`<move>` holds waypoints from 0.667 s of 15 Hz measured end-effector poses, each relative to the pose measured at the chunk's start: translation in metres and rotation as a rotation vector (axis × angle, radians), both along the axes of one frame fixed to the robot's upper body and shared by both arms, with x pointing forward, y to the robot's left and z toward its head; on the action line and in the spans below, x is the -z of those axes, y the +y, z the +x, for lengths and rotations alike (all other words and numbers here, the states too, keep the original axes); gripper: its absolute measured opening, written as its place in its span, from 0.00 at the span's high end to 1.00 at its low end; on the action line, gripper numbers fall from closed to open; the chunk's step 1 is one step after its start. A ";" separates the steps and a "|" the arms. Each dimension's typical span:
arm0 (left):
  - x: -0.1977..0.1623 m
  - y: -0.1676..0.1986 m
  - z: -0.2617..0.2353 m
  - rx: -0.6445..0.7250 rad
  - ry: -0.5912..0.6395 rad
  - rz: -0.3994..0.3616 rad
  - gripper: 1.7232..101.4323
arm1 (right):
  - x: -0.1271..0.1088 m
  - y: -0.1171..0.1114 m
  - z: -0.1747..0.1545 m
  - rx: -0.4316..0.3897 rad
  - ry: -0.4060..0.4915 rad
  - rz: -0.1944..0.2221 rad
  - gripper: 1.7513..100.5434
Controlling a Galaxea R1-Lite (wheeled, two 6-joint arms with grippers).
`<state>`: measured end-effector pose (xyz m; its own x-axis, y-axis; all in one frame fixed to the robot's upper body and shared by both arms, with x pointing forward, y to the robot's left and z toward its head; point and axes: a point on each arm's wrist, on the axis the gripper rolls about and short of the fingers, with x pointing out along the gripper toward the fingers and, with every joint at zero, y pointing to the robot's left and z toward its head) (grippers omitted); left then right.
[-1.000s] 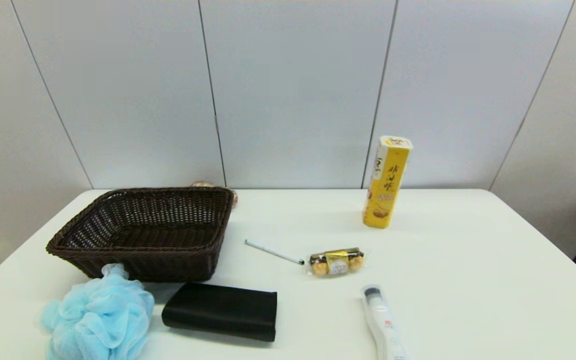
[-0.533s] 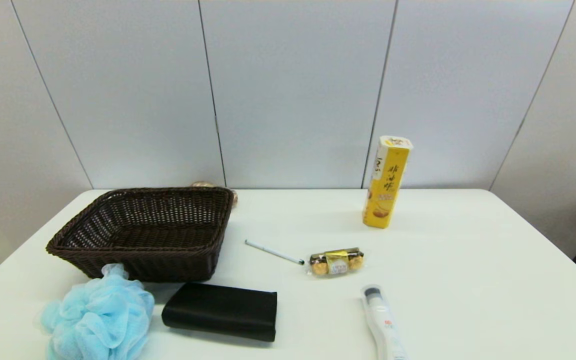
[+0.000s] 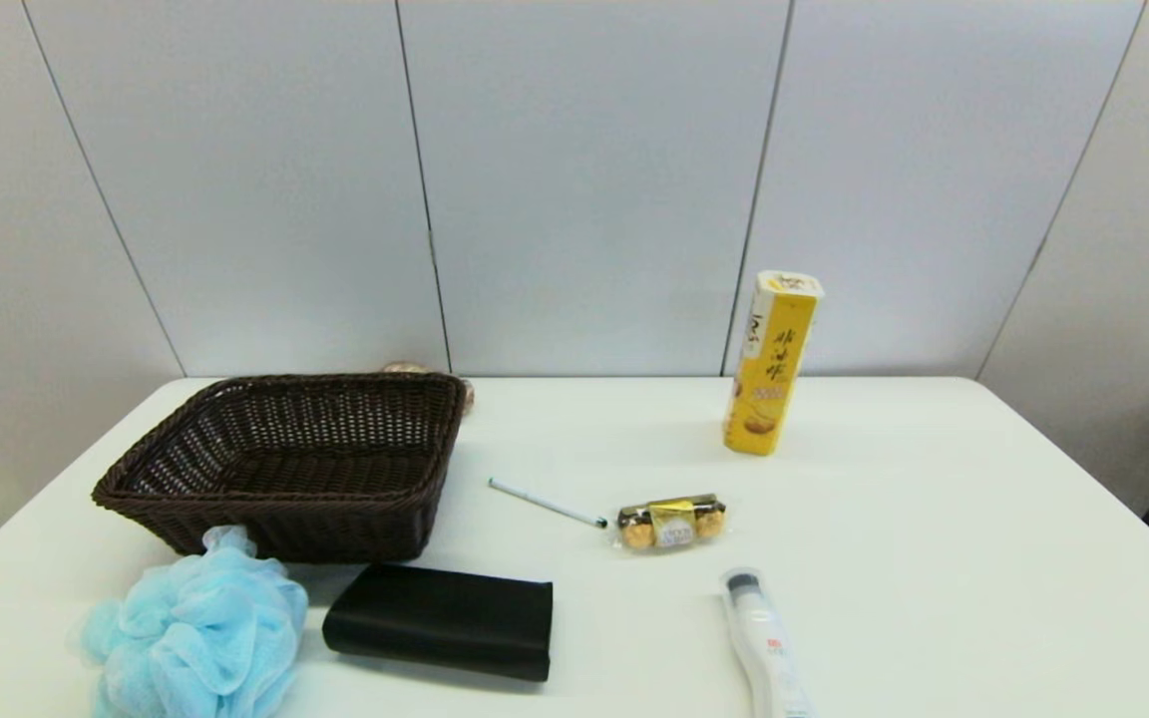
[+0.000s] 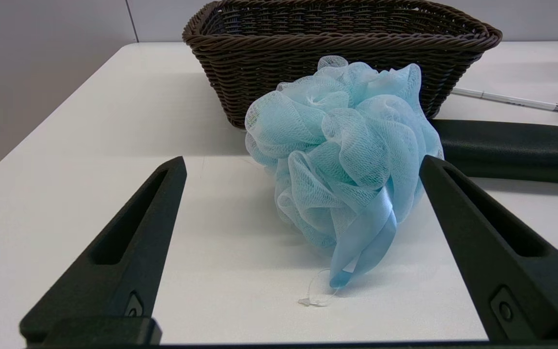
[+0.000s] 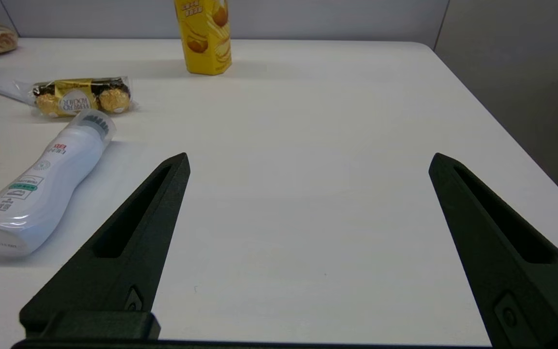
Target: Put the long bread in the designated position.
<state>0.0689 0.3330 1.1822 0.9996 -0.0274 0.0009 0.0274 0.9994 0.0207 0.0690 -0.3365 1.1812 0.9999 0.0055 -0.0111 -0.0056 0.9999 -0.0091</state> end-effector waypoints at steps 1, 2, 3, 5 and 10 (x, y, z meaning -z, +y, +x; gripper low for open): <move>0.000 0.000 0.000 0.000 0.000 0.000 0.04 | 0.000 0.000 0.000 0.000 0.000 0.001 0.03; 0.000 0.000 0.000 0.000 0.000 0.000 0.04 | 0.000 0.000 0.000 0.000 0.000 0.001 0.03; 0.000 0.000 0.000 0.000 0.000 0.000 0.04 | 0.000 0.000 0.000 0.000 0.000 0.001 0.03; 0.000 0.000 0.000 0.000 0.000 0.000 0.04 | 0.000 0.000 0.000 0.000 0.000 0.000 0.03; 0.000 0.000 0.000 0.000 0.000 0.000 0.04 | 0.000 0.000 0.000 -0.002 -0.002 -0.006 0.03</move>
<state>0.0689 0.3330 1.1823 0.9996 -0.0274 0.0006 0.0274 0.9994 0.0211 0.0690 -0.3365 1.1814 0.9999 0.0070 -0.0096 -0.0072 0.9999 -0.0146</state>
